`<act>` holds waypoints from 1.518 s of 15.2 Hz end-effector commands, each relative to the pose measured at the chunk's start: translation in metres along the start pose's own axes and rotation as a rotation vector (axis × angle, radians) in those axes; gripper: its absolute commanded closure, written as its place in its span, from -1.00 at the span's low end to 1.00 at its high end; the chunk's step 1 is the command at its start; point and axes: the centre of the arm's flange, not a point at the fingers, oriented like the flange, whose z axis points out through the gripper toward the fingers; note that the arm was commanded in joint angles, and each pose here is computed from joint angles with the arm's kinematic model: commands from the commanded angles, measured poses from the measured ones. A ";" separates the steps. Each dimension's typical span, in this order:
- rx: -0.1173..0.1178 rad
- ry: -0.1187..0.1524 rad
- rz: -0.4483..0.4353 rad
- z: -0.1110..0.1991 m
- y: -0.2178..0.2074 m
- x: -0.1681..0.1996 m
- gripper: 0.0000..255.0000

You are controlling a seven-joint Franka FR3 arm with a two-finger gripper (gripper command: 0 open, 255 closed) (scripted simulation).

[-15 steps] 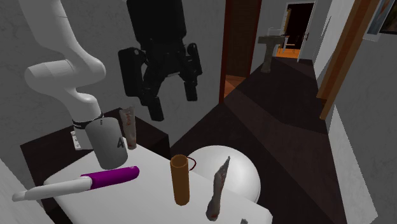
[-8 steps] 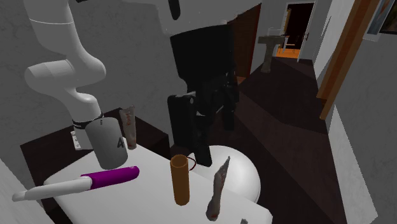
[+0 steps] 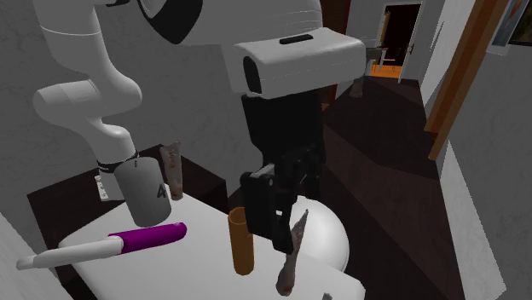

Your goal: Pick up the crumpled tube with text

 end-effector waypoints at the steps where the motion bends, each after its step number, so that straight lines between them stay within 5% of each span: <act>1: 0.000 0.001 0.000 0.006 0.000 -0.002 -1.00; 2: 0.000 0.001 0.000 0.006 0.000 -0.002 -1.00; 3: 0.000 0.001 0.000 0.006 0.000 -0.002 1.00; 12: 0.000 0.001 0.000 0.006 0.000 -0.002 1.00; 23: 0.000 0.001 0.000 -0.051 -0.001 0.011 1.00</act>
